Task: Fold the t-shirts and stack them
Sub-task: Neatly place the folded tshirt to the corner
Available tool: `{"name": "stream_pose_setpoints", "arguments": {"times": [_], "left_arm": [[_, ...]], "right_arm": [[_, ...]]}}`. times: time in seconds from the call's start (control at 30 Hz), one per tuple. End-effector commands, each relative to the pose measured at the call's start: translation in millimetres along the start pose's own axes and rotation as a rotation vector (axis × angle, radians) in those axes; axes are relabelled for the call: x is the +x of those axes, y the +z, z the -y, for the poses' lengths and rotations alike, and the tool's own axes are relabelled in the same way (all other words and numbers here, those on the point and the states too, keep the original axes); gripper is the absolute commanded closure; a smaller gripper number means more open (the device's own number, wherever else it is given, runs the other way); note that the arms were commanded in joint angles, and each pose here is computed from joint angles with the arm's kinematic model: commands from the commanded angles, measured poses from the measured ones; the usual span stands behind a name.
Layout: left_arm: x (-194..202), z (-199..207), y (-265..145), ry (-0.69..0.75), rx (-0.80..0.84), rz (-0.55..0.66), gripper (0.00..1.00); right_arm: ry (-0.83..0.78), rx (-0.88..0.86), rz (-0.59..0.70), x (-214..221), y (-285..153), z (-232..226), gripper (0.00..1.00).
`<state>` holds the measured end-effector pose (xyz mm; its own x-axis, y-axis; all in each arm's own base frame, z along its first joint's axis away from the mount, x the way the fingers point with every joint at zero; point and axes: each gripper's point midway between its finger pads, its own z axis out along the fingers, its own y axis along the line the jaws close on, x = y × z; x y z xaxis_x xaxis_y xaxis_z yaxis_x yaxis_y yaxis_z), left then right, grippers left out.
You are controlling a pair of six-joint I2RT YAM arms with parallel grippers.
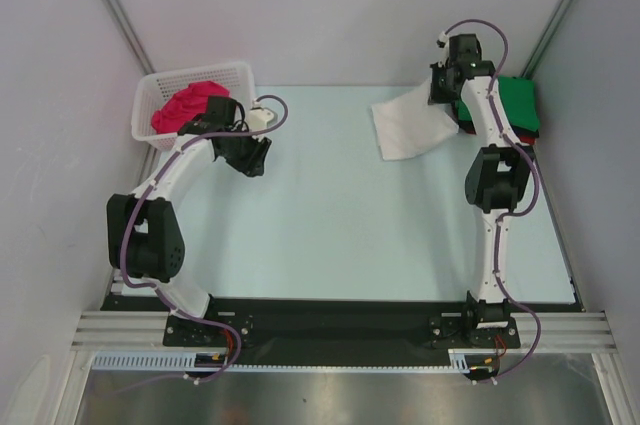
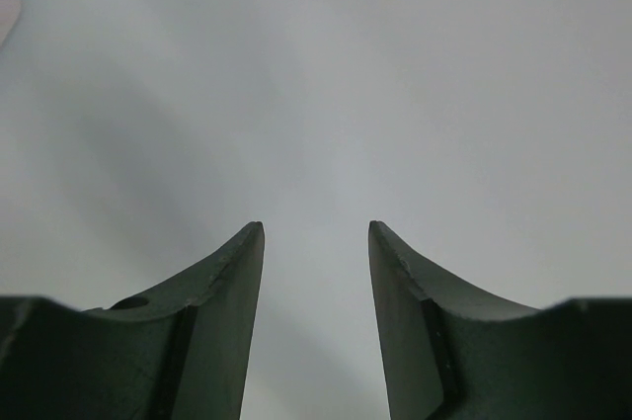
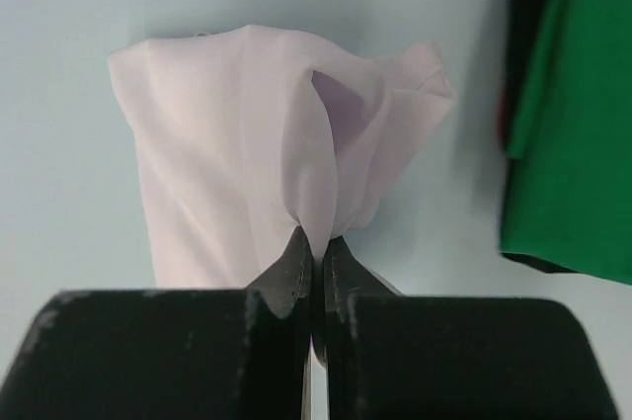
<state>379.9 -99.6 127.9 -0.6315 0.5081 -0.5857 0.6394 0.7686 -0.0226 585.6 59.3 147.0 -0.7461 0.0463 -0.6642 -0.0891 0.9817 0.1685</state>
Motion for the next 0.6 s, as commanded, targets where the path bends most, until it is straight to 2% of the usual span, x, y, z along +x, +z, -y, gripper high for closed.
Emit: {"name": "stream_pose_setpoints", "arguments": {"times": [0.0, 0.2, 0.33, 0.57], "left_arm": [[-14, -5, -17, 0.035, -0.031, 0.032, 0.48], [-15, -11, -21, 0.047, -0.062, 0.025, 0.48], [-13, -14, -23, 0.054, -0.081, 0.015, 0.48], [-8, -18, -24, 0.061, -0.109, -0.004, 0.48]], "right_arm": [[-0.148, 0.222, -0.007, -19, -33, 41, 1.0], [-0.247, 0.39, 0.178, -77, -71, 75, 1.0], [-0.313, 0.44, 0.304, -114, -87, 78, 1.0], [-0.383, 0.515, 0.44, -155, -116, 81, 1.0]]}}
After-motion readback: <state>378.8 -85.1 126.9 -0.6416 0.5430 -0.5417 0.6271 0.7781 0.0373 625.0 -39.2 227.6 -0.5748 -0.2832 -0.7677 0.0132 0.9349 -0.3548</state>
